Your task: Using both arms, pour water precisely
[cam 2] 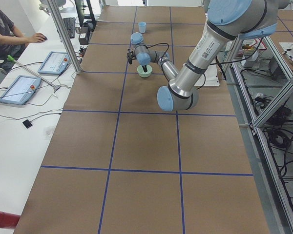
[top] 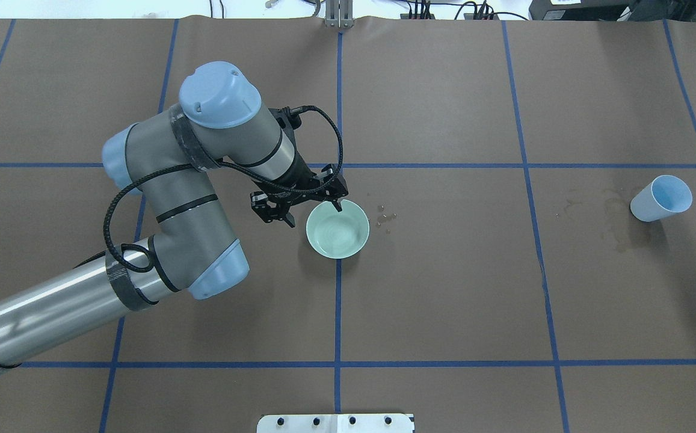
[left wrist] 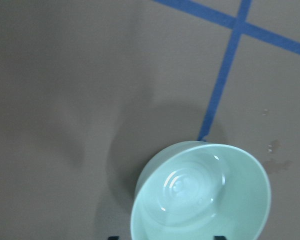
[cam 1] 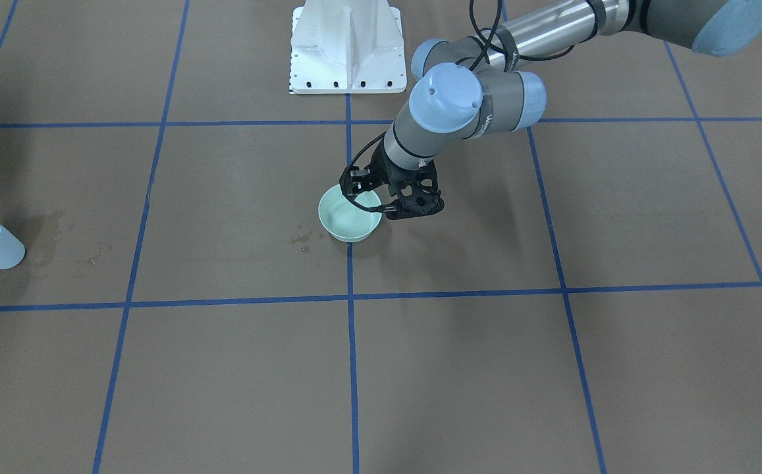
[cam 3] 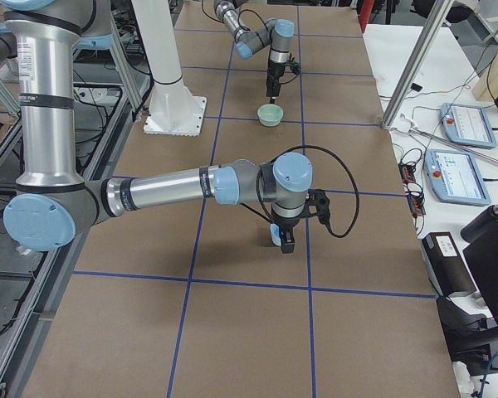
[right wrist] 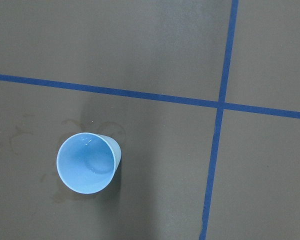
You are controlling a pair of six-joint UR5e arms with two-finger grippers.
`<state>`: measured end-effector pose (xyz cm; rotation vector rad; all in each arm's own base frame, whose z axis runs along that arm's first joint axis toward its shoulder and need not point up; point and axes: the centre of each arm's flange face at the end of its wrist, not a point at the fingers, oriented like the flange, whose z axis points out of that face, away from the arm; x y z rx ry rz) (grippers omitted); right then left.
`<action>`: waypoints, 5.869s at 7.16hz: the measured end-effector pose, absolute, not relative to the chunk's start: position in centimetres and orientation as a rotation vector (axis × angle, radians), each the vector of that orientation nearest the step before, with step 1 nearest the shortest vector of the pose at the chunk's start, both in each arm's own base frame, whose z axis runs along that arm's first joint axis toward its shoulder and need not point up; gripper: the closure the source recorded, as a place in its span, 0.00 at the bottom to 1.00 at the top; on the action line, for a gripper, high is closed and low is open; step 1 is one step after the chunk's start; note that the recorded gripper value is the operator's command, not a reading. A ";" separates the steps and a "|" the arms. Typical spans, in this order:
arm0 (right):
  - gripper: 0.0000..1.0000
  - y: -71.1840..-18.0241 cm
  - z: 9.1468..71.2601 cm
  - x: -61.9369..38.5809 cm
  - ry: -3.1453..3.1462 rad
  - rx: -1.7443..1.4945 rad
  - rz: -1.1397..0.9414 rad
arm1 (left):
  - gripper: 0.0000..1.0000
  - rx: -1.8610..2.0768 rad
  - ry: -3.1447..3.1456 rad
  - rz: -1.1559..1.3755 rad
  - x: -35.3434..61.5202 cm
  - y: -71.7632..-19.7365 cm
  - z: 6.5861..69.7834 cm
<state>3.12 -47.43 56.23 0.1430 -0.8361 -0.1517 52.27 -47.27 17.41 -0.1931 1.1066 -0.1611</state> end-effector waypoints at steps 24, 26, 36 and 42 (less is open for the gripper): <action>0.00 -39.5 67.7 -13.8 -0.907 0.797 -0.311 | 0.08 -0.181 1.105 -0.179 50.3 -47.1 18.9; 0.00 -40.8 67.7 -14.9 -0.909 0.798 -0.312 | 0.08 -0.180 1.104 -0.183 50.2 -47.3 19.0; 1.00 -45.8 55.9 -19.1 -1.049 0.703 -0.235 | 0.08 -0.154 1.109 -0.158 37.4 -49.7 27.1; 1.00 -46.7 28.1 -34.3 -0.984 0.389 -0.315 | 0.08 -0.091 1.051 -0.080 26.7 -51.9 38.2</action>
